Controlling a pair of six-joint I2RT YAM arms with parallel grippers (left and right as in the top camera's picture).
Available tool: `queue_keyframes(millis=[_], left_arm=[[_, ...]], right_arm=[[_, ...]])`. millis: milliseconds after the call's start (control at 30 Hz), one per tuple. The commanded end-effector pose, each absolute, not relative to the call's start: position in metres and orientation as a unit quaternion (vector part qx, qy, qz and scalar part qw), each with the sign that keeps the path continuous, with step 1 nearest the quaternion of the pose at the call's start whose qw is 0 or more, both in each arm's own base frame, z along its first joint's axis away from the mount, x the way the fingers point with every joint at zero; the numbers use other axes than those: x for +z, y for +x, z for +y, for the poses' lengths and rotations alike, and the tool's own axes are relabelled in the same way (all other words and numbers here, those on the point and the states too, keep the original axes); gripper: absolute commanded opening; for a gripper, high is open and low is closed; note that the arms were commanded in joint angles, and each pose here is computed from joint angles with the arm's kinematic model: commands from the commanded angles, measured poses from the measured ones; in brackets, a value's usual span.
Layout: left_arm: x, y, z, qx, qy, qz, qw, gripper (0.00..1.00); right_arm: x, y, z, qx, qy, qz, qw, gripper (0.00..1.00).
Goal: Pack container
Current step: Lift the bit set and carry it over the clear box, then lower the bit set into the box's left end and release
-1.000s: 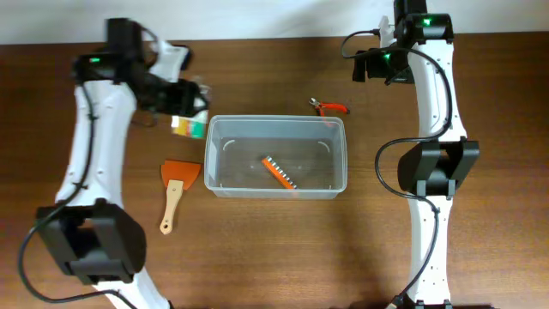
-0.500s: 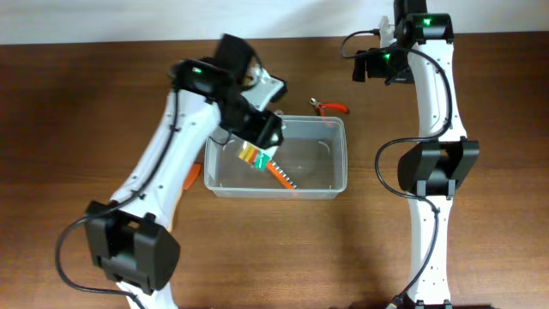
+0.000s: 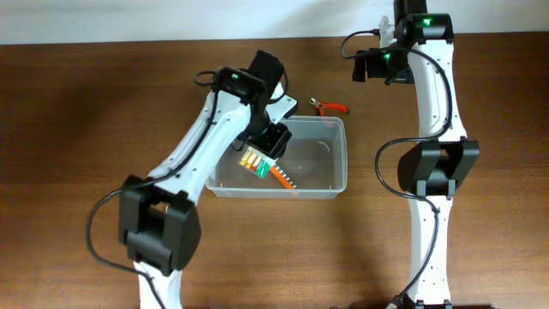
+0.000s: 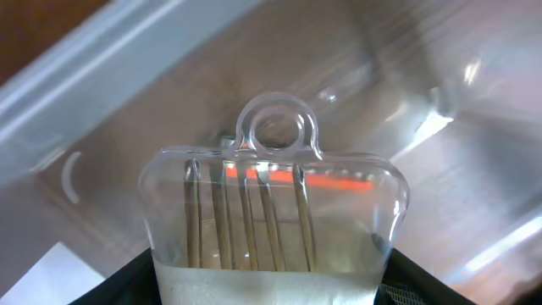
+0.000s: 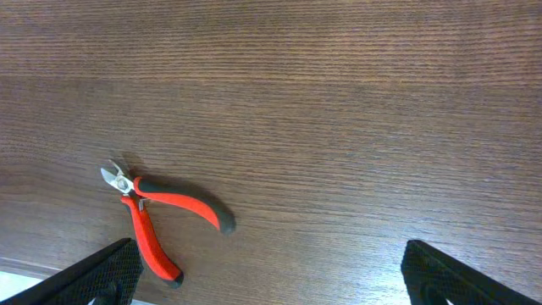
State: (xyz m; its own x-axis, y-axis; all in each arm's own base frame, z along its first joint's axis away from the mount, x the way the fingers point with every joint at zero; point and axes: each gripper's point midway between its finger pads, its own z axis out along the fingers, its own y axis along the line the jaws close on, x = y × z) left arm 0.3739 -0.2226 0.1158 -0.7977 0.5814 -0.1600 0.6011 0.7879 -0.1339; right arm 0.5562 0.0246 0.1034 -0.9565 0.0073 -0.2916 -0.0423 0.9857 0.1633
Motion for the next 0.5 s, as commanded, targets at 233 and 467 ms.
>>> queue_keyframes(millis=[233,467], left_arm=[[0.074,0.398,-0.202,-0.022,0.296,0.954,0.040,0.08],[0.075,0.432,-0.178,-0.001,0.245,0.966,0.085,0.08]], right_arm=[[0.113,0.559,0.027,0.088,-0.013,0.983,0.160,0.99],[0.113,0.559,0.027,0.088,-0.013,0.983,0.160,0.99]])
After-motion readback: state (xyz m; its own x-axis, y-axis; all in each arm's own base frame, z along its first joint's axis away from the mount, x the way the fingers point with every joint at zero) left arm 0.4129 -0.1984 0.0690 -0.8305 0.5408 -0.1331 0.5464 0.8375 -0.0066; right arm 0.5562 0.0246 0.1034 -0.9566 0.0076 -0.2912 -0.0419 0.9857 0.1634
